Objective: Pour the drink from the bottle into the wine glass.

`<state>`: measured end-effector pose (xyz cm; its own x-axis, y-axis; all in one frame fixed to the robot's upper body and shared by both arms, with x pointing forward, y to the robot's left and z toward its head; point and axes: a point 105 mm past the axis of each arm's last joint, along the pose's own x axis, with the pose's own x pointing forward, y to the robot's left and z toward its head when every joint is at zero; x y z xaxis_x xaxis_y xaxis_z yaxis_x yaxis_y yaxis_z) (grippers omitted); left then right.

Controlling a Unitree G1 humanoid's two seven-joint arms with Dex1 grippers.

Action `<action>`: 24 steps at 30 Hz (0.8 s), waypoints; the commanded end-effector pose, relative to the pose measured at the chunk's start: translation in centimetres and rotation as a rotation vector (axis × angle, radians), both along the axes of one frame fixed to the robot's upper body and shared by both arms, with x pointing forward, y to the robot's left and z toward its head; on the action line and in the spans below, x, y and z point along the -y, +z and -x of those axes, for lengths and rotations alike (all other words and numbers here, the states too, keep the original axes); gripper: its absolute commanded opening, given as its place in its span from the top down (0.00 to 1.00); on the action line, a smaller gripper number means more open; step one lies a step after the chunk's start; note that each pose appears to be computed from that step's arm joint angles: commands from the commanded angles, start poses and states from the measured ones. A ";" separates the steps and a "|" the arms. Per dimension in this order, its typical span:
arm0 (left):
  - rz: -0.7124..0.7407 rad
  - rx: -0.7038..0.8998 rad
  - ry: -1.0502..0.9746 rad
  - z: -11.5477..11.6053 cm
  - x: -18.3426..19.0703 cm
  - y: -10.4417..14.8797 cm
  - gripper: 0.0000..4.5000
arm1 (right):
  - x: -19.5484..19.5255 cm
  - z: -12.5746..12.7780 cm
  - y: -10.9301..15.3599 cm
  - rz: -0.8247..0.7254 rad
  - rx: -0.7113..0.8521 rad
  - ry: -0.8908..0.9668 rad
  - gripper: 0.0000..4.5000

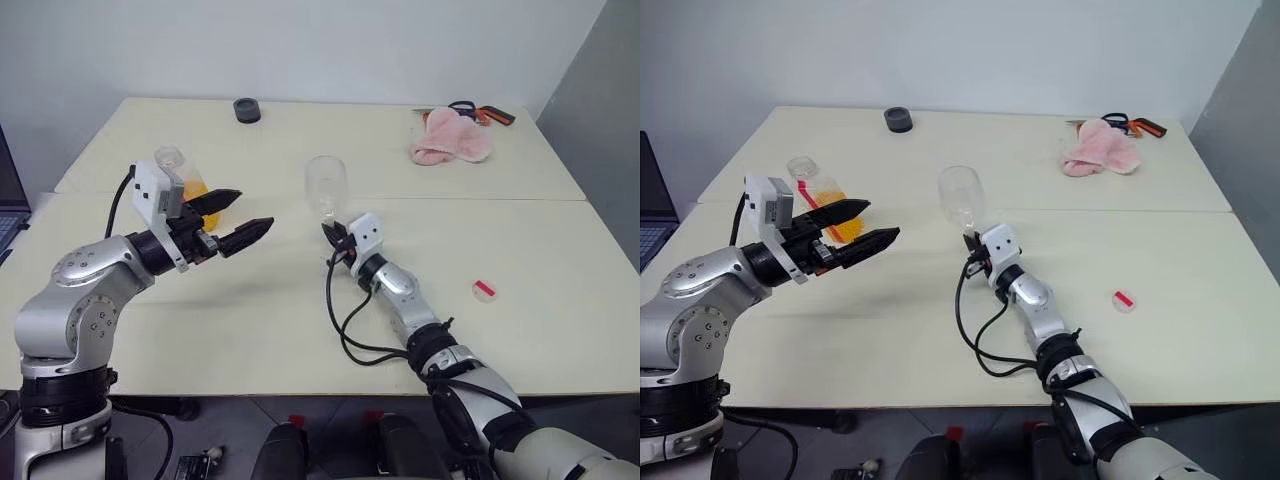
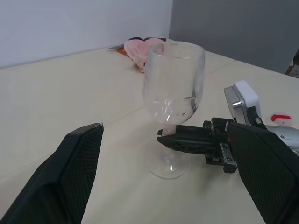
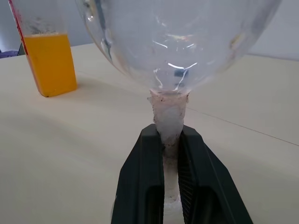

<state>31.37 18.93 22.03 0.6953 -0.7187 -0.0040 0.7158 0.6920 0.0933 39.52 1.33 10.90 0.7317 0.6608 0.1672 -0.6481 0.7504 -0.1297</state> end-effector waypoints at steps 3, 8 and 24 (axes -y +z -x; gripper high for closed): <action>-0.061 0.042 -0.051 0.5 0.5 1.1 0.00 | -0.6 0.8 -1.1 0.040 -0.010 0.049 0.97; -0.074 0.053 -0.052 0.2 0.4 1.2 0.00 | -0.5 0.8 -1.1 0.030 -0.020 0.047 0.97; -0.118 0.095 -0.051 -0.1 0.6 1.2 0.00 | -0.5 0.9 -0.5 -0.007 -0.034 0.062 0.01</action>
<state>31.57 18.48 21.99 0.6641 -0.7459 -0.0504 0.7399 0.6462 0.1870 38.67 1.42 8.88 0.7089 0.6985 0.0974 -0.6923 0.7156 -0.0931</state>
